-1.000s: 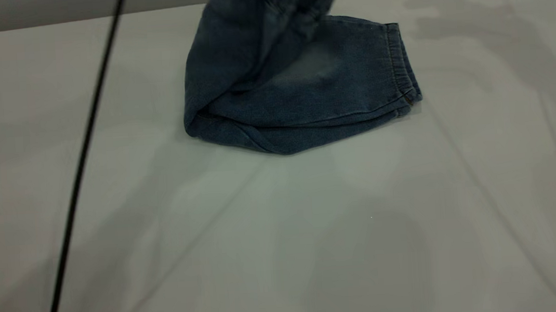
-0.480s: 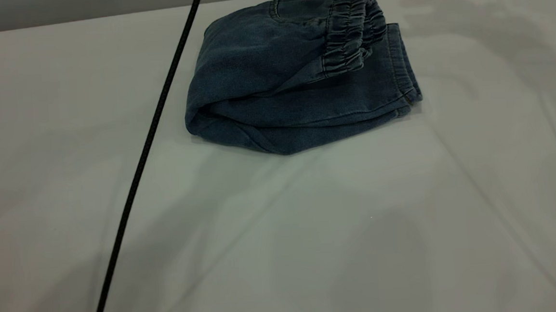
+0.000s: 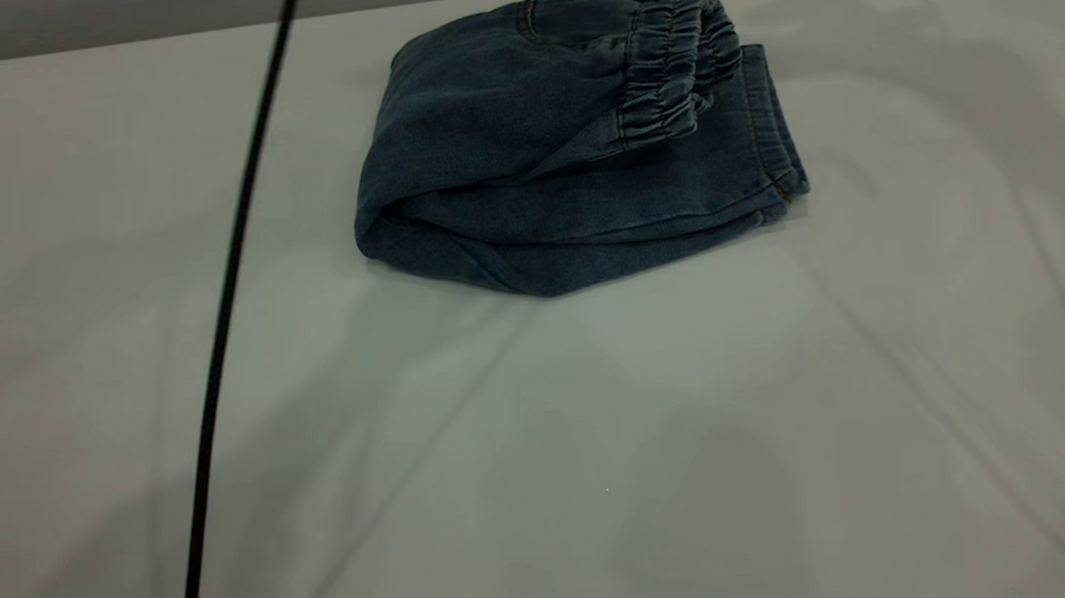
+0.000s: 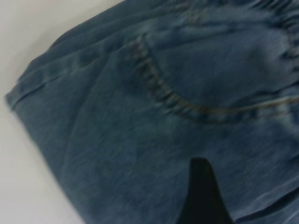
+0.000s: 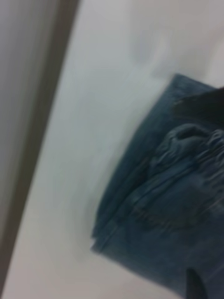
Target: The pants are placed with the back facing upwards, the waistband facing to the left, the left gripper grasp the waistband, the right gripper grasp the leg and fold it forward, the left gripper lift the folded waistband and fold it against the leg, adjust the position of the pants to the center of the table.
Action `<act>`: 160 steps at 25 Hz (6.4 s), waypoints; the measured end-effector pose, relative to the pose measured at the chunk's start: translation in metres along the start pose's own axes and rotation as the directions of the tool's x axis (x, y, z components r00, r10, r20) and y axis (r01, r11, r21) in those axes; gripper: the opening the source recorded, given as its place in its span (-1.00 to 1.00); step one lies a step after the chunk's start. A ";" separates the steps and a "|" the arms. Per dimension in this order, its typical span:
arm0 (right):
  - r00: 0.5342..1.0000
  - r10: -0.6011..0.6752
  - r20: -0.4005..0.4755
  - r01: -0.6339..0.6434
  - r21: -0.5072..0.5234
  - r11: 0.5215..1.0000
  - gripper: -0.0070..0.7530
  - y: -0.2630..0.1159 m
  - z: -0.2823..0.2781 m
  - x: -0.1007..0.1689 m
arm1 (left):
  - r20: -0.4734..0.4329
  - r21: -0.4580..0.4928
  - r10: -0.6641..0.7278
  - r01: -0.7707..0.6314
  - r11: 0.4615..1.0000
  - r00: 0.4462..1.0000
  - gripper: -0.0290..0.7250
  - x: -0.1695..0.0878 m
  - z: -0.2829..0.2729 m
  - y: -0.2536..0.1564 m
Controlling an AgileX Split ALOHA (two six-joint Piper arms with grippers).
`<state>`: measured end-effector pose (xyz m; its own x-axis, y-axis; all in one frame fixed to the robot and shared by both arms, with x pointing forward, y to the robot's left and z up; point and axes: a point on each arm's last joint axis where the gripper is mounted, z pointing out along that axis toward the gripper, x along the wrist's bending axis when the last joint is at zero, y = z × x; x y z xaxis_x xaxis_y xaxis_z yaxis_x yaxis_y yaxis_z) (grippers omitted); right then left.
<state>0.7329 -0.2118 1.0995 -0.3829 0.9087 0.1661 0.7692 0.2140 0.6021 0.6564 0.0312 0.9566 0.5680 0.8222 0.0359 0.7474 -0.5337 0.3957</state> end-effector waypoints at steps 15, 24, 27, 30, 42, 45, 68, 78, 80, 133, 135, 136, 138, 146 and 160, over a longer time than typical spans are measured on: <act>0.994 -0.106 0.018 0.105 -0.346 0.932 0.20 0.018 -0.185 0.063 | -0.088 0.012 0.149 -0.148 0.989 0.985 0.23 0.011 0.067 -0.012; 0.992 -0.128 0.021 0.125 -0.417 0.900 0.20 0.013 -0.226 0.077 | -0.041 0.094 0.142 -0.137 0.986 0.989 0.23 0.006 0.111 -0.034; 0.992 -0.125 0.020 0.122 -0.410 0.904 0.20 0.013 -0.223 0.076 | -0.013 0.144 0.112 -0.109 0.984 0.994 0.23 0.003 0.114 -0.040; 0.992 -0.123 0.018 0.120 -0.405 0.906 0.20 0.012 -0.222 0.076 | 0.003 0.217 0.088 -0.087 0.972 0.996 0.23 0.002 0.113 -0.046; 0.992 -0.123 0.018 0.120 -0.405 0.906 0.20 0.012 -0.222 0.076 | 0.015 0.428 0.034 -0.037 0.903 0.999 0.22 0.000 0.106 -0.065; 0.992 -0.123 0.018 0.120 -0.406 0.906 0.20 0.012 -0.222 0.076 | 0.013 0.423 0.034 -0.036 0.905 0.999 0.22 0.001 0.101 -0.058; 0.989 -0.134 -0.055 0.079 -0.571 0.817 0.20 -0.014 -0.316 0.114 | -0.105 -0.118 0.052 -0.065 0.991 0.993 0.22 0.017 -0.118 0.050; 0.985 -0.173 -0.023 0.122 -0.623 0.773 0.20 -0.079 -0.387 0.143 | -0.150 -0.387 -0.017 -0.042 0.921 0.989 0.22 0.022 -0.281 0.023; 0.985 -0.171 -0.026 0.120 -0.607 0.786 0.20 -0.095 -0.390 0.146 | -0.152 -0.406 -0.023 -0.041 0.913 0.988 0.22 0.022 -0.303 0.009; 0.983 -0.077 0.165 0.136 -0.379 0.915 0.20 -0.425 -0.261 0.125 | 0.008 -0.331 -0.033 0.034 0.943 0.999 0.22 -0.007 -0.317 -0.350; 0.982 -0.073 0.175 0.135 -0.374 0.918 0.20 -0.426 -0.255 0.122 | 0.015 -0.308 -0.033 0.036 0.951 0.999 0.22 -0.008 -0.310 -0.352; 0.980 -0.073 0.185 0.138 -0.366 0.920 0.20 -0.426 -0.253 0.120 | 0.015 -0.295 -0.033 0.036 0.955 0.999 0.22 -0.008 -0.306 -0.353; 0.979 -0.069 0.190 0.134 -0.359 0.924 0.20 -0.427 -0.251 0.119 | 0.016 -0.281 -0.033 0.036 0.959 0.999 0.22 -0.008 -0.302 -0.354; 0.981 -0.058 0.185 0.124 -0.367 0.922 0.20 -0.426 -0.249 0.119 | 0.081 -0.229 -0.037 0.055 0.972 0.996 0.22 -0.014 -0.288 -0.359; 0.983 -0.051 0.179 0.119 -0.394 0.911 0.20 -0.426 -0.250 0.119 | 0.071 -0.202 -0.016 0.030 0.979 0.997 0.22 -0.015 -0.249 -0.365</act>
<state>0.2314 -0.2840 1.0576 -0.3237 0.9461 -0.0070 0.4541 0.1618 0.8761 0.2894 0.2631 1.0398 0.5791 0.8145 -0.0351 0.6788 -0.4580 0.5740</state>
